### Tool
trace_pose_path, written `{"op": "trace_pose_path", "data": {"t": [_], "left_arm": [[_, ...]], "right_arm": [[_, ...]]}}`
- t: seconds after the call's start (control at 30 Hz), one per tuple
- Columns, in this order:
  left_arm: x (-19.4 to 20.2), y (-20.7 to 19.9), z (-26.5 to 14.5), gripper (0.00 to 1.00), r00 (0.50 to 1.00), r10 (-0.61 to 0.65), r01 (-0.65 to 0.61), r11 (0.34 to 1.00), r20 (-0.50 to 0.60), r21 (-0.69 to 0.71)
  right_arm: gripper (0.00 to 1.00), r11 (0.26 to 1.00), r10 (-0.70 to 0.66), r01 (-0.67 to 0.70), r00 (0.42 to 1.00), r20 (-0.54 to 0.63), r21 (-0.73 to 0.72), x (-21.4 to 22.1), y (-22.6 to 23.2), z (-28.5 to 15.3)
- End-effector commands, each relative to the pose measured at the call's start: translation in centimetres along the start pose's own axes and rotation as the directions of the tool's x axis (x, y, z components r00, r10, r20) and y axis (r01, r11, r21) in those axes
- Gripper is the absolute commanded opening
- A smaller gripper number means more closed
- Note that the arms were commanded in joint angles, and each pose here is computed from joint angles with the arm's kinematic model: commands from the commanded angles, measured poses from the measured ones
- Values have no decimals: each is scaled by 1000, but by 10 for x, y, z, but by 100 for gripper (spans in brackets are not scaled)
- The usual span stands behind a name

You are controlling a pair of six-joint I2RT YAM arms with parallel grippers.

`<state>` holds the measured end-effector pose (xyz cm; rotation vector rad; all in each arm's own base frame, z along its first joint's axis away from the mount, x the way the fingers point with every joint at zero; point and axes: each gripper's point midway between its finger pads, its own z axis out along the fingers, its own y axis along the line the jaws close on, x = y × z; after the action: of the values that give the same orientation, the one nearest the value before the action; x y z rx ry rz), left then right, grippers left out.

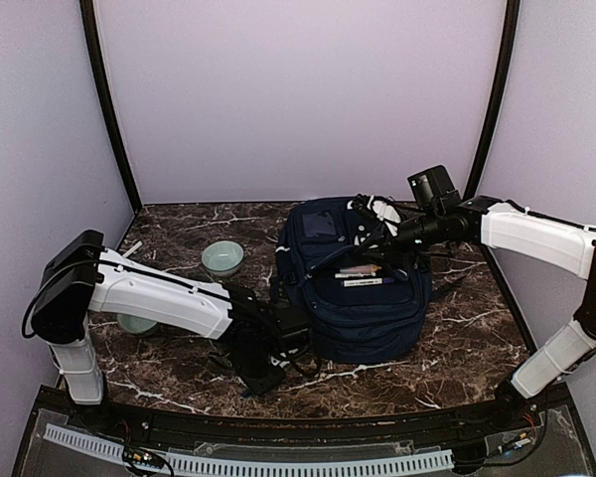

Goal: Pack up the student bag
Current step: Grab the pen at the center of the board.

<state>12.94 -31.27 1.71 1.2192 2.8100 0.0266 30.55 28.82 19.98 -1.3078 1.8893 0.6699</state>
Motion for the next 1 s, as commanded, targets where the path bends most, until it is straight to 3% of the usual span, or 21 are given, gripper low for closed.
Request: {"op": "trace_pose_path", "data": {"t": [0.0,0.27,0.5,0.7,0.97], "left_arm": [[-9,20,9,30,1000,-22,22,993,3,-116],[-28,13,2,28,998,-17,23,995,53,-99],[-34,15,-6,36,994,-32,42,994,101,-98],[-31,13,-1,23,994,-32,40,996,101,-79],[-25,11,6,17,996,-32,38,997,80,-68]], "right_arm": [[0,1000,-28,28,997,66,-4,-19,-3,-3],[0,1000,-27,27,998,64,-4,-18,-2,-3],[0,1000,-29,29,997,66,-5,-18,-2,-3],[0,1000,-25,26,998,62,-14,-18,-1,-2],[0,1000,-23,24,998,60,-15,-17,-2,0]]}}
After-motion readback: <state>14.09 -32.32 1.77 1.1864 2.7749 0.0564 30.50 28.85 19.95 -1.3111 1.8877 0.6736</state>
